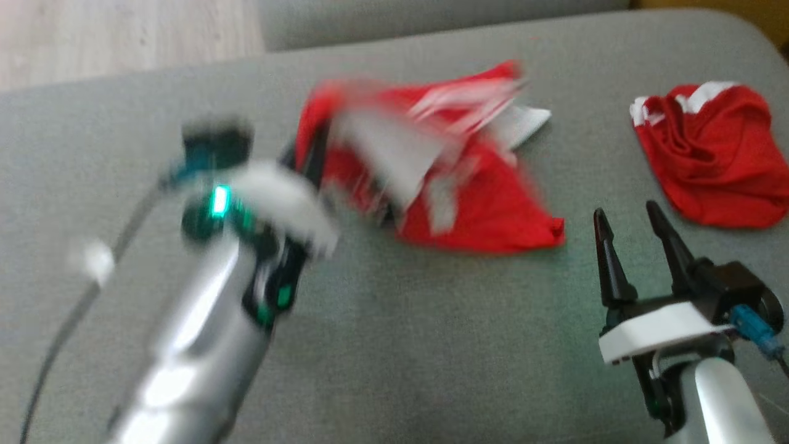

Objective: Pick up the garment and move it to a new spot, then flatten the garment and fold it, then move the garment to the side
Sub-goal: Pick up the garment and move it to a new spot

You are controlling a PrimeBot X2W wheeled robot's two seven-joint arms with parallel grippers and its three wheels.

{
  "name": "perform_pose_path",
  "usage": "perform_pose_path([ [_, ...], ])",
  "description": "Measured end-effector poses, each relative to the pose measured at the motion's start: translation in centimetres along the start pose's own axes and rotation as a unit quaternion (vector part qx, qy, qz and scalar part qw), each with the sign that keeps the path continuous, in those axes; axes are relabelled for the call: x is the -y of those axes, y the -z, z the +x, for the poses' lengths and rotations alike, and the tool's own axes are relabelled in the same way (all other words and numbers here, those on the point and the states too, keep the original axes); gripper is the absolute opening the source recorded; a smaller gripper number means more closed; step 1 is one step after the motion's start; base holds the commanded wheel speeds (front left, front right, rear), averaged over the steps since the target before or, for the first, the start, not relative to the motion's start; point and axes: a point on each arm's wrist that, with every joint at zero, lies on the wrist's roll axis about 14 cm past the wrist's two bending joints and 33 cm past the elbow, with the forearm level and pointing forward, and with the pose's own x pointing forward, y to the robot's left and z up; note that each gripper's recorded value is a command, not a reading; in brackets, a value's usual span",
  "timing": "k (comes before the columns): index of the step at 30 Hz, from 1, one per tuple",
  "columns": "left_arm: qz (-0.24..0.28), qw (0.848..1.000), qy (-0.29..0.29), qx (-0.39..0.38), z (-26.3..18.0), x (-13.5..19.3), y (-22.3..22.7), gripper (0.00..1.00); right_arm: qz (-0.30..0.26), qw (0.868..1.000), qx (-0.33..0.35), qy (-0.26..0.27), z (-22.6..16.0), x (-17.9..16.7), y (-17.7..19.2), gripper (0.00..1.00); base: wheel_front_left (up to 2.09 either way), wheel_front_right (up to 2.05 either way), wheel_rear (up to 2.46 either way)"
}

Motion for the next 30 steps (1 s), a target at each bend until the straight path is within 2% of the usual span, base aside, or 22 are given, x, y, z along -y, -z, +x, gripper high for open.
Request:
perform_pose_path([
  [1,-0.014,0.999,-0.024,-0.022,-0.3,-1.7,2.6,0.00,0.000,1.000,-0.002,0.001,0.3,0.1,0.2,1.00,0.00,0.00,0.00],
  [2,-0.025,0.998,-0.047,-0.043,-0.7,-3.4,5.0,0.09,-0.001,1.000,-0.003,0.001,0.6,0.2,0.3,1.00,0.00,0.00,0.00],
  [5,-0.011,0.993,-0.102,-0.059,-1.7,-7.8,8.6,0.90,-0.002,1.000,-0.011,0.004,1.5,0.5,0.9,1.00,0.00,0.00,0.00],
  [6,-0.007,0.992,-0.114,-0.060,-1.8,-8.9,9.1,1.00,-0.002,1.000,-0.014,0.005,1.7,0.6,1.1,1.00,0.00,0.00,0.00],
  [11,0.003,0.990,-0.126,-0.061,-2.1,-10.7,10.5,1.00,-0.009,0.999,-0.031,0.010,2.0,1.0,2.3,1.00,0.00,0.00,0.00],
  [21,0.063,0.991,-0.109,0.038,-4.0,-9.1,5.7,1.00,-0.019,1.000,0.001,-0.007,1.9,-0.2,0.0,1.00,0.00,0.00,0.00],
  [25,0.073,0.990,-0.105,0.065,-6.2,-7.8,4.9,1.00,-0.022,0.999,0.020,-0.013,1.0,-0.8,-1.4,1.00,0.00,0.00,0.00],
  [30,0.068,0.985,-0.140,0.071,-11.1,-7.8,6.8,1.00,-0.021,0.999,0.016,-0.019,-1.3,-1.3,-1.1,1.00,0.00,0.00,0.00],
])
